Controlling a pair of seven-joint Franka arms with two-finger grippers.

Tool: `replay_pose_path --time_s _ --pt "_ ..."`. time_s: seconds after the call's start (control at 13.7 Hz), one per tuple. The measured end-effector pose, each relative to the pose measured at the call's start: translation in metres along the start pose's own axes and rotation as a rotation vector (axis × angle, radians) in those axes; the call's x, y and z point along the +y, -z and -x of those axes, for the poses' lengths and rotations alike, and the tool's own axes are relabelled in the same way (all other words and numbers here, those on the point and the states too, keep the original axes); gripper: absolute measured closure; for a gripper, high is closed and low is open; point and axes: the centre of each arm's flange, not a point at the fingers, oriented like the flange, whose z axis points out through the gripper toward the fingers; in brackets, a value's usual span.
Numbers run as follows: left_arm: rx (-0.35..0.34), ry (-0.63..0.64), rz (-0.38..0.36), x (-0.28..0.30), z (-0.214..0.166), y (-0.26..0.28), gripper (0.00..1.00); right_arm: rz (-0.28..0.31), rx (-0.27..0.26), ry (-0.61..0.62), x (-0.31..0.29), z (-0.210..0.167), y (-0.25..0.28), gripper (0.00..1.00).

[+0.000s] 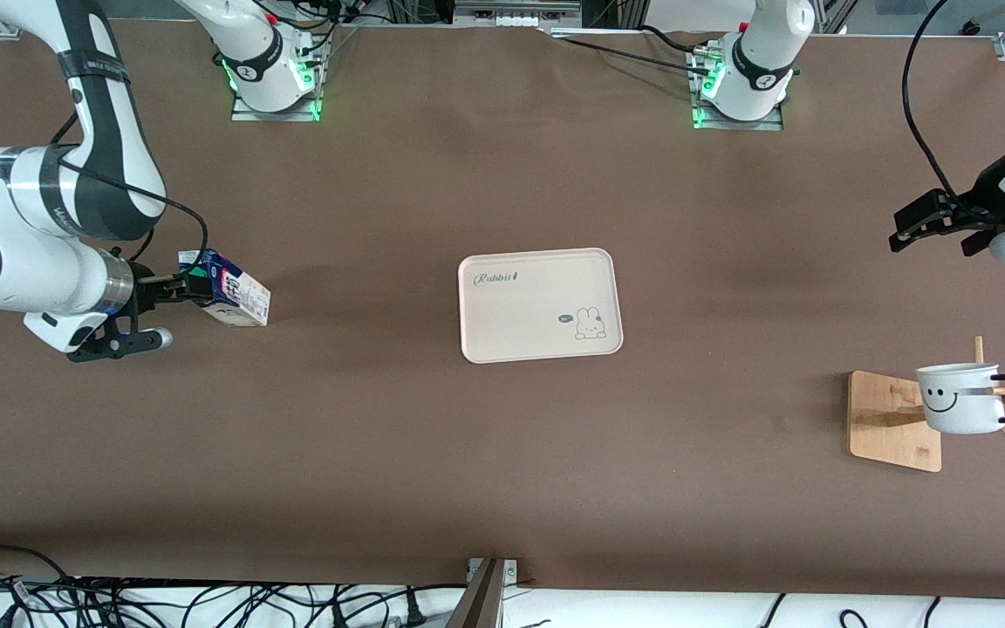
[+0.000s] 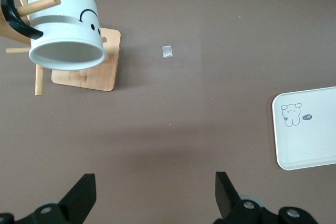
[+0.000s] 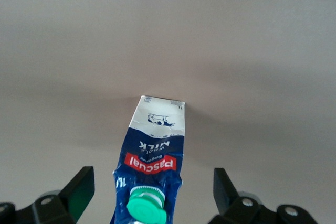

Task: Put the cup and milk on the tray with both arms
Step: 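Lift the milk carton while the left gripper reaches toward the mug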

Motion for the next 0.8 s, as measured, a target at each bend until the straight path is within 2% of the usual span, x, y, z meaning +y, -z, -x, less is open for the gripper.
replay_pose_path --time_s 0.29,0.8 --pt "0.0 0.0 0.0 0.0 0.0 0.0 0.0 -0.006 -0.044 0.007 -0.006 0.007 -0.023 0.0" --pt "0.004 0.0 0.001 -0.001 -0.011 -0.003 0.0 -0.011 -0.056 0.009 -0.009 0.024 -0.024 0.0"
